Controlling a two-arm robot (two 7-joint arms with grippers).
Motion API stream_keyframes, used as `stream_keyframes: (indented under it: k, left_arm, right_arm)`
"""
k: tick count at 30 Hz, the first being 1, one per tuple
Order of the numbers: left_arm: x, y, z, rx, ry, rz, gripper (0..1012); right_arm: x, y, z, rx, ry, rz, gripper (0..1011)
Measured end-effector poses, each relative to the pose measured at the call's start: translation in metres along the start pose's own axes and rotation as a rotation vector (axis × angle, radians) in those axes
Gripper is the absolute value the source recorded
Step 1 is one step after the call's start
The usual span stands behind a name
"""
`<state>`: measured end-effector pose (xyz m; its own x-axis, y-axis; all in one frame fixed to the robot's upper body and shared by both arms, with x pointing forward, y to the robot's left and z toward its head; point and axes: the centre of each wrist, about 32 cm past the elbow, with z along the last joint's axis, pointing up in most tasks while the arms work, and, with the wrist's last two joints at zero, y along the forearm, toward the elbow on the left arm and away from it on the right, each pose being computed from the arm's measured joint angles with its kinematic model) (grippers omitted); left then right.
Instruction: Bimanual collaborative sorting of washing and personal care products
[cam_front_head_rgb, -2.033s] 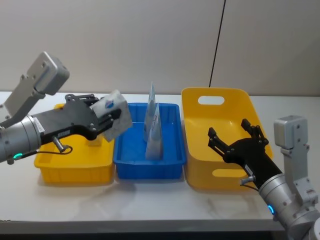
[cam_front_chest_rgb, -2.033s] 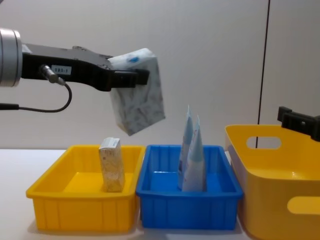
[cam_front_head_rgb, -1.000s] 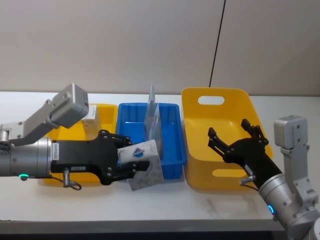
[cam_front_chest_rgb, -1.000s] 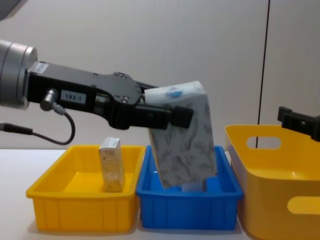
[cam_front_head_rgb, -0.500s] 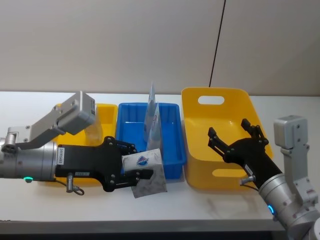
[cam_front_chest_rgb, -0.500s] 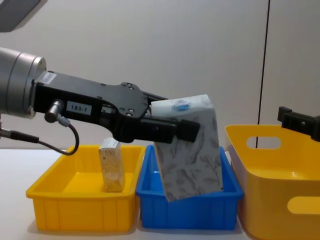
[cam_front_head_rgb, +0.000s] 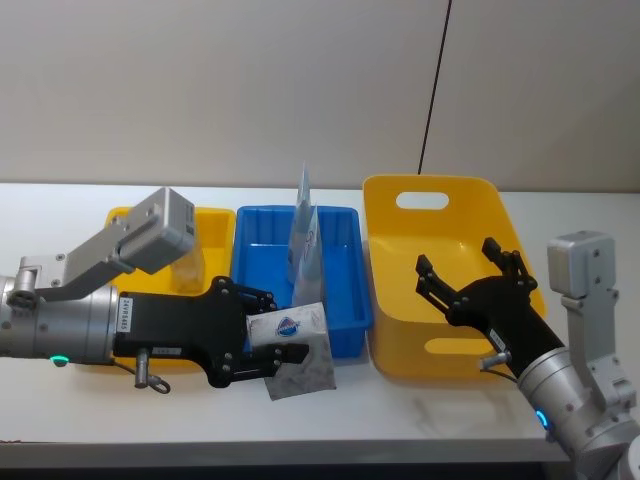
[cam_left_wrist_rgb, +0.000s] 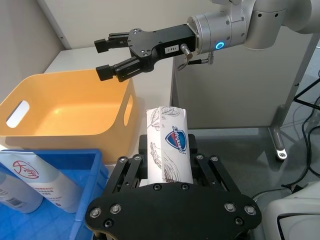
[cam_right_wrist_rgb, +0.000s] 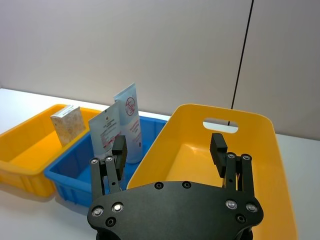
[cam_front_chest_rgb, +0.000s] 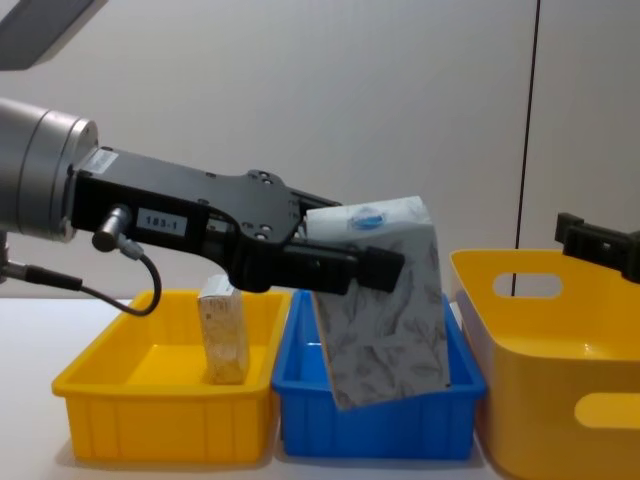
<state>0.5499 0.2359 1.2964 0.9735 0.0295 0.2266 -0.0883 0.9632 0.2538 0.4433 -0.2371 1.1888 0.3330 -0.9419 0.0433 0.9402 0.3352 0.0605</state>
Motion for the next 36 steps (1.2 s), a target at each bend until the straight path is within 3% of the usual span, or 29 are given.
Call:
stream_keyframes:
  k: [14, 36]
  left_arm:
    - [0.0003, -0.0008, -0.0004, 0.0, -0.002, -0.004, 367]
    - [0.0005, -0.0009, -0.0006, 0.001, -0.002, -0.006, 367]
  right_arm:
    - [0.006, -0.002, 0.003, 0.009, 0.004, 0.097, 1002]
    - [0.034, -0.007, 0.019, -0.004, 0.017, 0.407, 1002]
